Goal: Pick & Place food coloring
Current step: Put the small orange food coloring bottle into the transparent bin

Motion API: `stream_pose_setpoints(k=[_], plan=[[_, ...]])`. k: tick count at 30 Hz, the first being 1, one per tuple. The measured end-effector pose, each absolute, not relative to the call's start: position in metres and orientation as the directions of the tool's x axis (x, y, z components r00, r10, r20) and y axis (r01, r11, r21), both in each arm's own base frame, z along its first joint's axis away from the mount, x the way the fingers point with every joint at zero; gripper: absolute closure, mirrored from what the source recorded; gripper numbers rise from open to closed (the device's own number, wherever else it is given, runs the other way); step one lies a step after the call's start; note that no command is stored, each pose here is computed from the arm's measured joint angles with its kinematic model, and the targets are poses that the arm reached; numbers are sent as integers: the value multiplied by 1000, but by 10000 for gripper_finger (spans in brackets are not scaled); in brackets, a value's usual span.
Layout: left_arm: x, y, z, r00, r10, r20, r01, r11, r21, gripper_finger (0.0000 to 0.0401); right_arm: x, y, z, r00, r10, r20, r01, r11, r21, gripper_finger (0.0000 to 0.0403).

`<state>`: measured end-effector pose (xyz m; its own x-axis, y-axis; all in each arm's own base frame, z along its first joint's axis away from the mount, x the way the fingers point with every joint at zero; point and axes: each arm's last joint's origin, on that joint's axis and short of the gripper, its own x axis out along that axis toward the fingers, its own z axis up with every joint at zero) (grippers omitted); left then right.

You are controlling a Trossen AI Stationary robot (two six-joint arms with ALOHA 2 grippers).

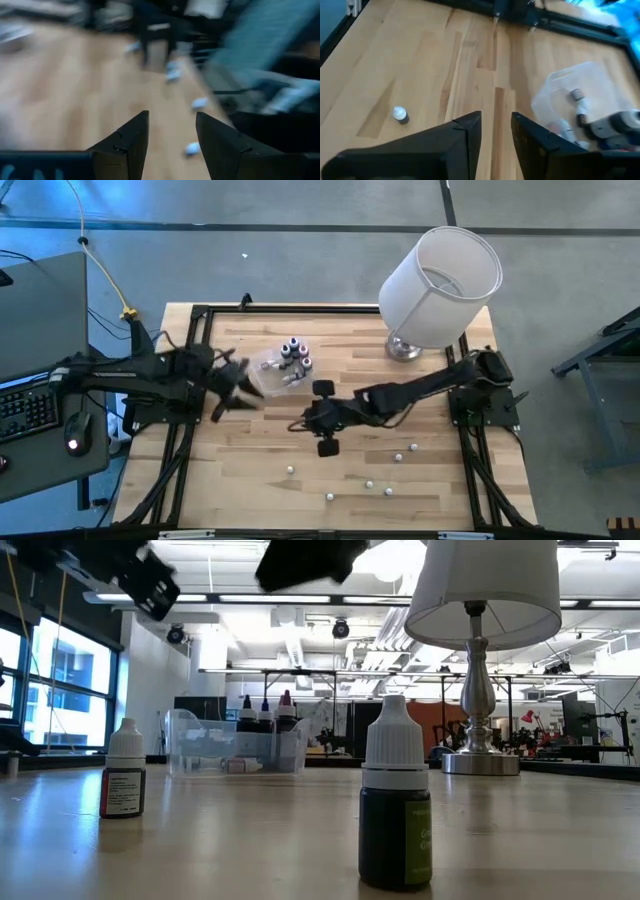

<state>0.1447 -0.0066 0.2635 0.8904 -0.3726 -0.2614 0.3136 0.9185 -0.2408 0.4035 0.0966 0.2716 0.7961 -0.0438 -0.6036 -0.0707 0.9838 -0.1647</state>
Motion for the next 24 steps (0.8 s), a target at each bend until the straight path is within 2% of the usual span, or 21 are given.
stream_pose_setpoints(k=[3,7,10,14,19,24], plan=[[150,-22,245,863,-477,-170,440,872,-212,239,391,104,281,786,-102,-610,-34,978,-206,304],[154,-38,217,853,-500,-150,454,852,-262,239,384,107,283,765,-138,-629,-22,970,-240,304],[157,-52,214,844,-528,-92,486,826,-285,239,383,106,282,755,-143,-640,-21,970,-242,304],[160,-66,205,837,-529,-140,476,830,-289,239,382,105,281,748,-149,-647,13,978,-210,304],[169,-76,188,870,-433,-237,380,894,-236,239,382,106,281,749,-124,-651,25,987,-158,304],[182,-94,175,842,-498,-209,482,867,-123,239,382,107,281,747,-74,-661,16,996,-93,304]])
